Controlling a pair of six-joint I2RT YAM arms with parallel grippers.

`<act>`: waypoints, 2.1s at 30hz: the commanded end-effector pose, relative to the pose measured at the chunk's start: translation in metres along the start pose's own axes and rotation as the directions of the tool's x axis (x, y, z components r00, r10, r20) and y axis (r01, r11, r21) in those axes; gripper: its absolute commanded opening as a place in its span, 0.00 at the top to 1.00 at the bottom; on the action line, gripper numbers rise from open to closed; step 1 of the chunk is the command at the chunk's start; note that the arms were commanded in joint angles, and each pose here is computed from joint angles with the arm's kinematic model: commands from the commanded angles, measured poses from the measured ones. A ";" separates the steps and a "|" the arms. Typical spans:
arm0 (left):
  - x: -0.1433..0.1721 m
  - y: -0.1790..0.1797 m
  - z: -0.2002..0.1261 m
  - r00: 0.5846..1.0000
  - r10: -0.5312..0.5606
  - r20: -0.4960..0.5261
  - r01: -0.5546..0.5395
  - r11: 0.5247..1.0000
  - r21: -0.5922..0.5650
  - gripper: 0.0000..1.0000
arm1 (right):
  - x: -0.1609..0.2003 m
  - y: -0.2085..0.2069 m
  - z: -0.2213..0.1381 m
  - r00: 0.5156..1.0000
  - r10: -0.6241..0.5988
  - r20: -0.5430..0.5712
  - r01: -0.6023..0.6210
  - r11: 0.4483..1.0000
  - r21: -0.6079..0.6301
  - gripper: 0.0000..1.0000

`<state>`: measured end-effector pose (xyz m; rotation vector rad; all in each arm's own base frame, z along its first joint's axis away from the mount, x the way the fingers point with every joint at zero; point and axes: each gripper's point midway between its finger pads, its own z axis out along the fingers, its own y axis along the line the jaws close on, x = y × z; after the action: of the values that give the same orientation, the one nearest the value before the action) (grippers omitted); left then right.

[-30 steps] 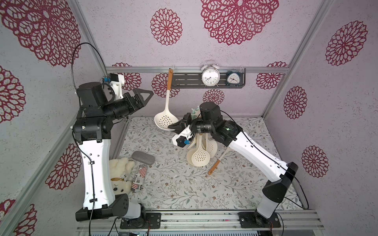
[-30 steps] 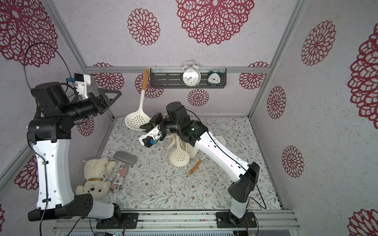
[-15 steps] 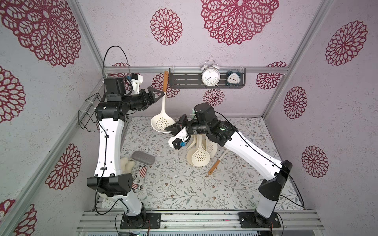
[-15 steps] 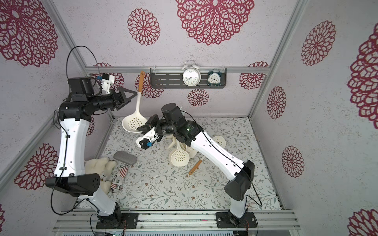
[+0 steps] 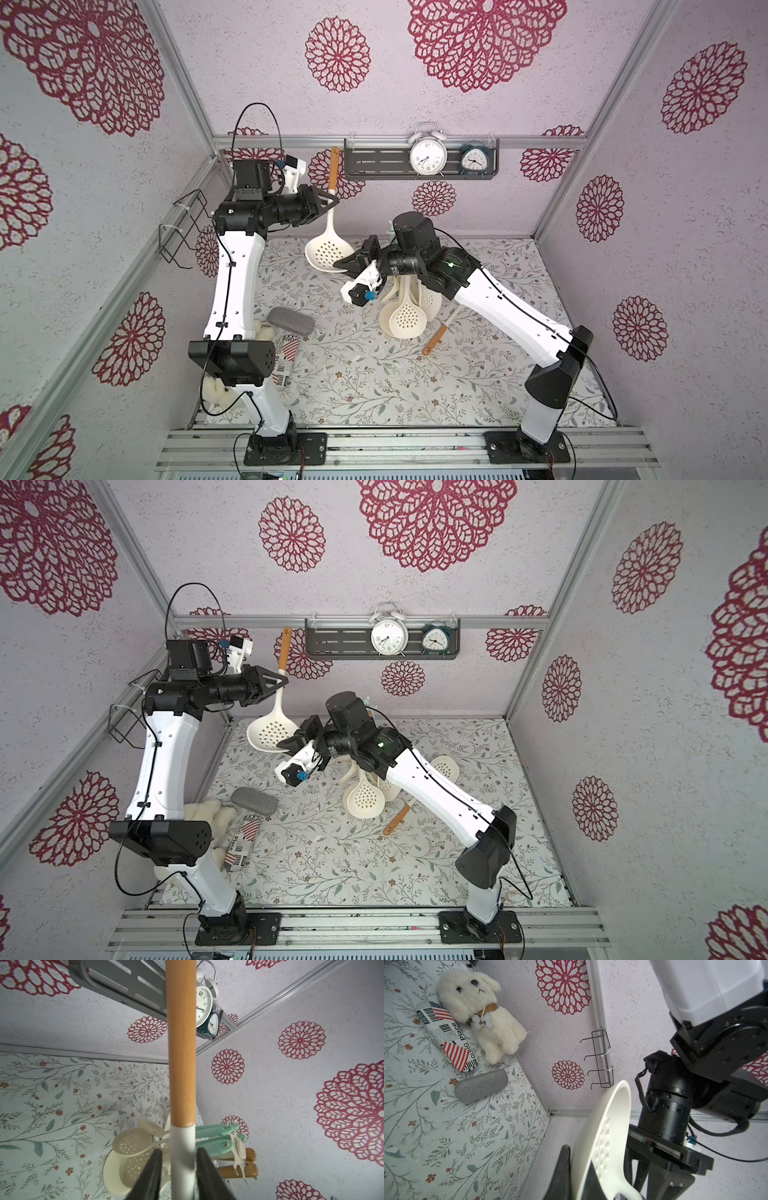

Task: Hang the skimmer on the kitchen utensil rack
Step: Pick up the skimmer from the center of the board.

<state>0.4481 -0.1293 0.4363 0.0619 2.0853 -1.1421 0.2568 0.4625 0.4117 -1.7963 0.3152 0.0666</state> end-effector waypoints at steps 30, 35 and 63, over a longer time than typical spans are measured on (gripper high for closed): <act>0.031 -0.073 -0.104 0.882 0.364 0.299 -0.390 0.920 0.030 1.00 | 0.028 -0.138 -0.133 0.624 0.750 0.221 -0.763 0.524 0.378 0.24; 0.067 -0.093 -0.102 0.868 0.420 0.265 -0.465 0.876 0.133 1.00 | 0.041 -0.156 -0.142 0.384 0.869 0.311 -0.910 0.299 0.288 0.24; 0.144 -0.140 -0.069 0.820 0.552 0.151 -0.565 0.739 0.367 1.00 | -0.012 -0.167 -0.142 -0.075 0.922 0.379 -0.972 0.018 -0.235 0.52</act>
<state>0.2536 -0.2030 0.4604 0.7885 1.6242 -1.1677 0.2862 0.3705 0.5877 -0.9310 1.3043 1.4613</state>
